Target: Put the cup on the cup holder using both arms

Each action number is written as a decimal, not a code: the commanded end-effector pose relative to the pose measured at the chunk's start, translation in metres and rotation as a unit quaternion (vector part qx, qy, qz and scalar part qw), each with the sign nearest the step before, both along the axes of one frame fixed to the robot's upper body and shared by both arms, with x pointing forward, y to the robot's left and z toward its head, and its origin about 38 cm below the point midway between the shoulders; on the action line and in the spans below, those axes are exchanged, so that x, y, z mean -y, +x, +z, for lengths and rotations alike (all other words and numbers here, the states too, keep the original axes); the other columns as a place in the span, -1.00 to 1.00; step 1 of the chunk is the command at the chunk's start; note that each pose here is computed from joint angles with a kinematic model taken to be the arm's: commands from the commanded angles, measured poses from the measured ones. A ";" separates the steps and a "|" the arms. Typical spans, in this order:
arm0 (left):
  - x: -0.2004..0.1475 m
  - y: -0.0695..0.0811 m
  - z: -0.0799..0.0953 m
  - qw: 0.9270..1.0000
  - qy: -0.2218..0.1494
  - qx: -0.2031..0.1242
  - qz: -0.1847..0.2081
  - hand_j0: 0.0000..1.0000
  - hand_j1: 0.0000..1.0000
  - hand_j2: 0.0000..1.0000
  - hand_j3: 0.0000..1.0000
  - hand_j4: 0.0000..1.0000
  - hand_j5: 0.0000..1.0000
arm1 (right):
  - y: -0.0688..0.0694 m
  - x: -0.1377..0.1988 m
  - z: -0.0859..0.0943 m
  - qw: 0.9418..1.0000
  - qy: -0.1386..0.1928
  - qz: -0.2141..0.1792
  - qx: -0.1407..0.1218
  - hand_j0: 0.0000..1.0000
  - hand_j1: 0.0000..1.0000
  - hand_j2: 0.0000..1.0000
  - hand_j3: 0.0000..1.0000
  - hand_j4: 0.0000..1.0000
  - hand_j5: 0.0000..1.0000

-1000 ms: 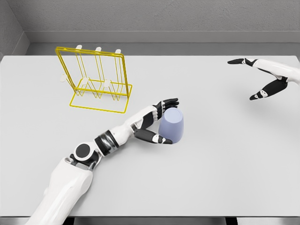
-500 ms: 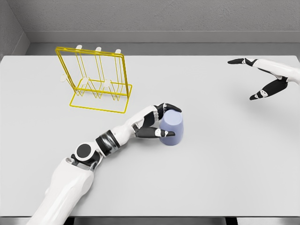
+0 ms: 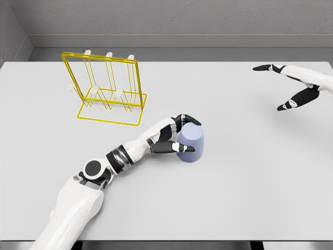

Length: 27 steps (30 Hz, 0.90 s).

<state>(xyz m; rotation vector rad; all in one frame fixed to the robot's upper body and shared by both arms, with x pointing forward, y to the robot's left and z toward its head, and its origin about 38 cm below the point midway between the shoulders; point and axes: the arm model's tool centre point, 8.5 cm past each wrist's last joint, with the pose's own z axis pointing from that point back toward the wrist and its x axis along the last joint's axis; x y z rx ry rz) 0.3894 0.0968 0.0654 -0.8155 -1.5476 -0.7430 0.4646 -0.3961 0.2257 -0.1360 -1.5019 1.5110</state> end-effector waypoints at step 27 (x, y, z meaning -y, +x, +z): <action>-0.042 -0.030 0.086 0.992 -0.064 0.109 -0.002 -0.26 -0.26 -0.26 -0.26 -0.26 -0.26 | 0.001 -0.001 0.004 1.000 0.001 0.001 0.001 1.00 1.00 1.00 1.00 1.00 1.00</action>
